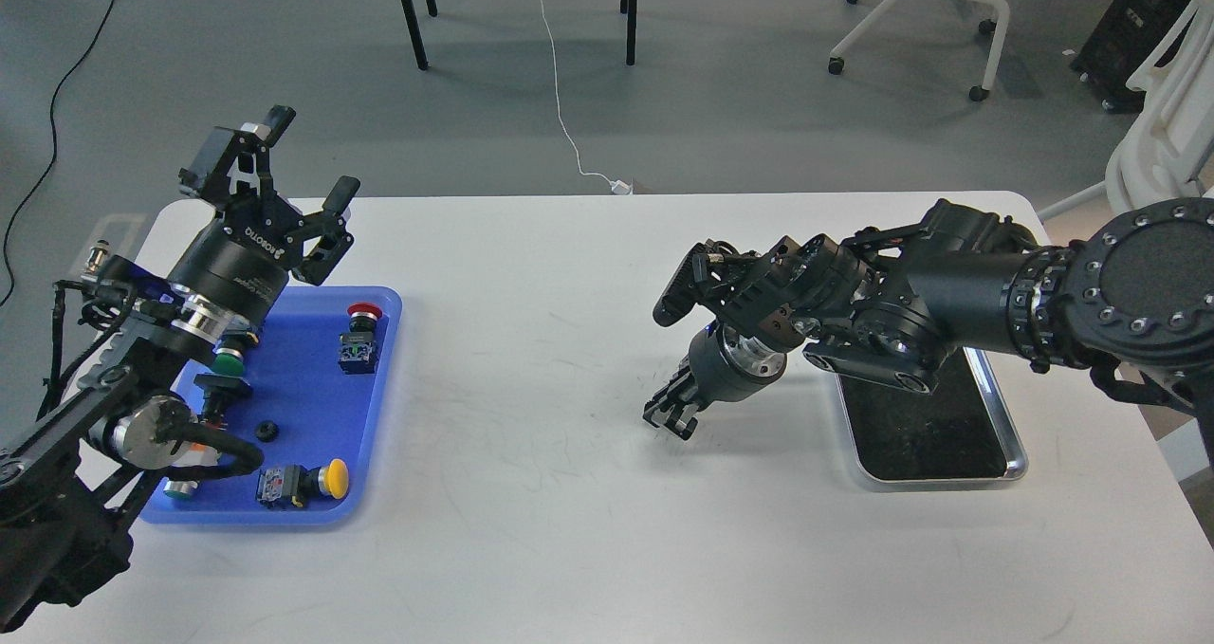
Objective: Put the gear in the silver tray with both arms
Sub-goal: 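Lower the right gripper onto the gear and grasp it, then carry the gear with the right gripper into the silver tray, release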
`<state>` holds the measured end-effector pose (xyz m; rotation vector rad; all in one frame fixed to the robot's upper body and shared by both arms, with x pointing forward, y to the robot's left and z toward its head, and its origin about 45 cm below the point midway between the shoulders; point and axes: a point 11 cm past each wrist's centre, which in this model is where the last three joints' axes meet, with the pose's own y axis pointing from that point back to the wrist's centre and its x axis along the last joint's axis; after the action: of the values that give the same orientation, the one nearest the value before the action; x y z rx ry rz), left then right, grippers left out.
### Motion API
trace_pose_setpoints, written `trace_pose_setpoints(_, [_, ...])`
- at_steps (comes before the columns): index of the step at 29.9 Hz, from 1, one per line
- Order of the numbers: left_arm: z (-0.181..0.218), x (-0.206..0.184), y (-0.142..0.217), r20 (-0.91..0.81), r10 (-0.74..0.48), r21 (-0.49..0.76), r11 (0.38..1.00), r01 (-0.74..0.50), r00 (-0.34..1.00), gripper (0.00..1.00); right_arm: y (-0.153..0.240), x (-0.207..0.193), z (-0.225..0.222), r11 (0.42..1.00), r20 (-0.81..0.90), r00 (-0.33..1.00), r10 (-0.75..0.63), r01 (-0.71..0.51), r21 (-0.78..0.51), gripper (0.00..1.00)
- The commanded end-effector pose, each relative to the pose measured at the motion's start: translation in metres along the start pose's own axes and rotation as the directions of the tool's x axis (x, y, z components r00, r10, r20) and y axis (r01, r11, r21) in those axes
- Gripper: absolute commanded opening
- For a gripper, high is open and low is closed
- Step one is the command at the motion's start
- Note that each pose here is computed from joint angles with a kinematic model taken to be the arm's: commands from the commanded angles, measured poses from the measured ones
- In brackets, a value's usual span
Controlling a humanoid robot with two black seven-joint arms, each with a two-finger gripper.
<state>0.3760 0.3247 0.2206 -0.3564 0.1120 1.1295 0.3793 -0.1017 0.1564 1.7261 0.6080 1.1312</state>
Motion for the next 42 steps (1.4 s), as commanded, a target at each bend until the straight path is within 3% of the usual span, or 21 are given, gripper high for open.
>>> trace_pose_setpoints(1, [-0.001, 0.0, 0.0, -0.002, 0.0, 0.001, 1.0, 0.0, 1.0, 0.99, 0.022, 0.012, 0.009, 0.999, -0.019, 1.0, 0.018, -0.019, -0.029, 0.13])
trace_pose_setpoints(6, [-0.003, -0.003, -0.001, -0.006, -0.003, 0.002, 1.0, 0.003, 1.0, 0.99, 0.088, -0.014, 0.06, 0.988, 0.076, 0.995, 0.062, -0.05, -0.143, 0.13])
trace_pose_setpoints(11, [-0.005, -0.005, -0.001, -0.011, -0.007, 0.005, 1.0, 0.007, 1.0, 0.99, 0.135, -0.077, 0.104, 0.966, 0.201, 0.977, 0.074, -0.02, -0.258, 0.14])
trace_pose_setpoints(20, [-0.002, -0.008, -0.003, -0.012, -0.02, -0.004, 1.0, 0.02, 1.0, 0.99, 0.136, -0.185, 0.13, 0.943, 0.391, 0.92, 0.021, 0.111, -0.314, 0.15])
trace_pose_setpoints(42, [-0.003, -0.008, -0.002, -0.009, -0.022, 0.002, 1.0, 0.022, 1.0, 0.99, 0.107, -0.19, 0.129, 0.945, 0.353, 0.935, 0.024, 0.094, -0.315, 0.22])
